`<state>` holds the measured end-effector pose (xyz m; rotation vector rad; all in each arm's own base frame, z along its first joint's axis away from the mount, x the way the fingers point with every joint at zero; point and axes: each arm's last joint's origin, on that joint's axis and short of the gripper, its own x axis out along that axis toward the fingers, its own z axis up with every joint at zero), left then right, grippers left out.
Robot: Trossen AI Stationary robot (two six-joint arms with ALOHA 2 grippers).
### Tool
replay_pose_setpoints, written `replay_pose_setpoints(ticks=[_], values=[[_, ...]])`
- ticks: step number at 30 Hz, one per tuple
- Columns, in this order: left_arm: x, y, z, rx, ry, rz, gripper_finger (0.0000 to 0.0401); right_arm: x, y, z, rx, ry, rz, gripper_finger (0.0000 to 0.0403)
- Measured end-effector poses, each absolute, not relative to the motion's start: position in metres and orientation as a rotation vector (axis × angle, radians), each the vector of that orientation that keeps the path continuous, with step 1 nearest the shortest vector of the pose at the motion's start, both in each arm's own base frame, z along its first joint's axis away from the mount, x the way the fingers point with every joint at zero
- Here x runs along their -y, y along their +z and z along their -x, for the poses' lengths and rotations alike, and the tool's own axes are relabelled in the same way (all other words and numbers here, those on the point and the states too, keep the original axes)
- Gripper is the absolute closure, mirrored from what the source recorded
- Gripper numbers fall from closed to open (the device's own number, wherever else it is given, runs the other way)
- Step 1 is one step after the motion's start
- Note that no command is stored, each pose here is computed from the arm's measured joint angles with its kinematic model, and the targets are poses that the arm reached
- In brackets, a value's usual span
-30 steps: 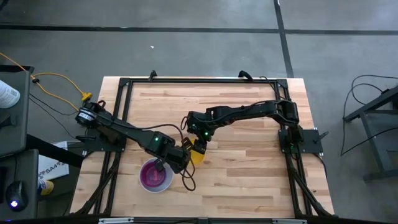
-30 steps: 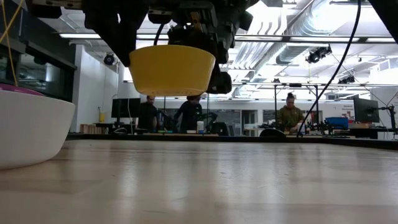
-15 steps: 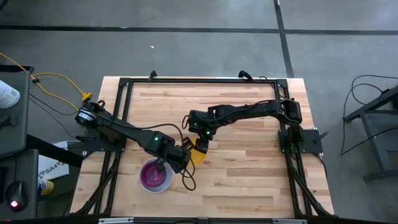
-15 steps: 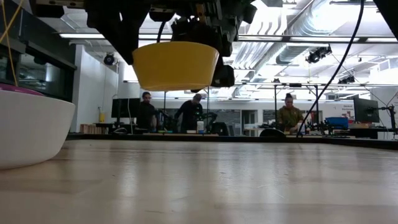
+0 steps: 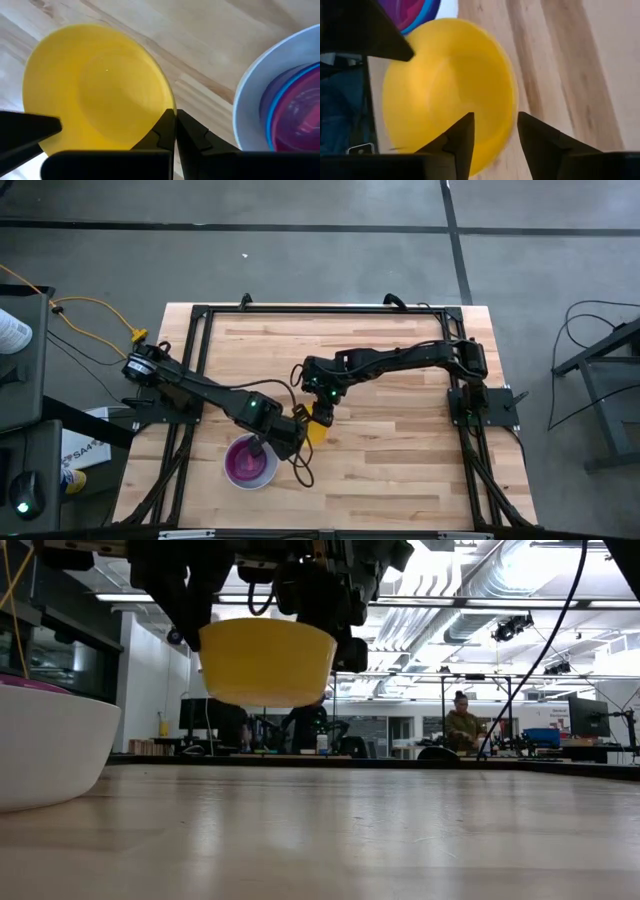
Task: Nest bowls inside each other
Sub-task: Stack the yellow bowl on the red bowl
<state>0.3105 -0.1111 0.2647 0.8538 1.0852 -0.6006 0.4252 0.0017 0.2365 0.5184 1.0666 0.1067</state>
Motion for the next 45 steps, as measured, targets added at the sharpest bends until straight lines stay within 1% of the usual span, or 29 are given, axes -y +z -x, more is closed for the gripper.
replay_pose_setpoints(ticks=[5, 14, 18, 30, 36, 41, 45], values=[[0.111, 0.265, -0.311, -1.080, -0.605, -0.849, 0.0401, -0.001, 0.236, -0.425, -1.068, 0.093, -0.510, 0.0250], [0.112, 0.266, -0.311, -1.077, -0.606, -0.837, 0.0401, 0.001, 0.240, -0.422, -1.073, 0.113, -0.525, 0.0252], [0.112, 0.266, -0.311, -1.072, -0.602, -0.828, 0.0401, 0.002, 0.246, -0.419, -1.066, 0.083, -0.509, 0.0250], [0.112, 0.266, -0.310, -1.086, -0.607, -0.799, 0.0401, 0.003, 0.246, -0.416, -1.083, 0.068, -0.489, 0.0247], [0.112, 0.266, -0.308, -1.105, -0.623, -0.747, 0.0401, 0.005, 0.248, -0.414, -1.086, 0.016, -0.447, 0.0247], [0.114, 0.264, -0.305, -1.123, -0.693, -0.675, 0.0401, 0.005, 0.248, -0.415, -1.070, 0.008, -0.445, 0.0247], [0.113, 0.256, -0.302, -1.152, -0.695, -0.662, 0.0401, 0.005, 0.249, -0.417, -1.048, 0.014, -0.445, 0.0247]])
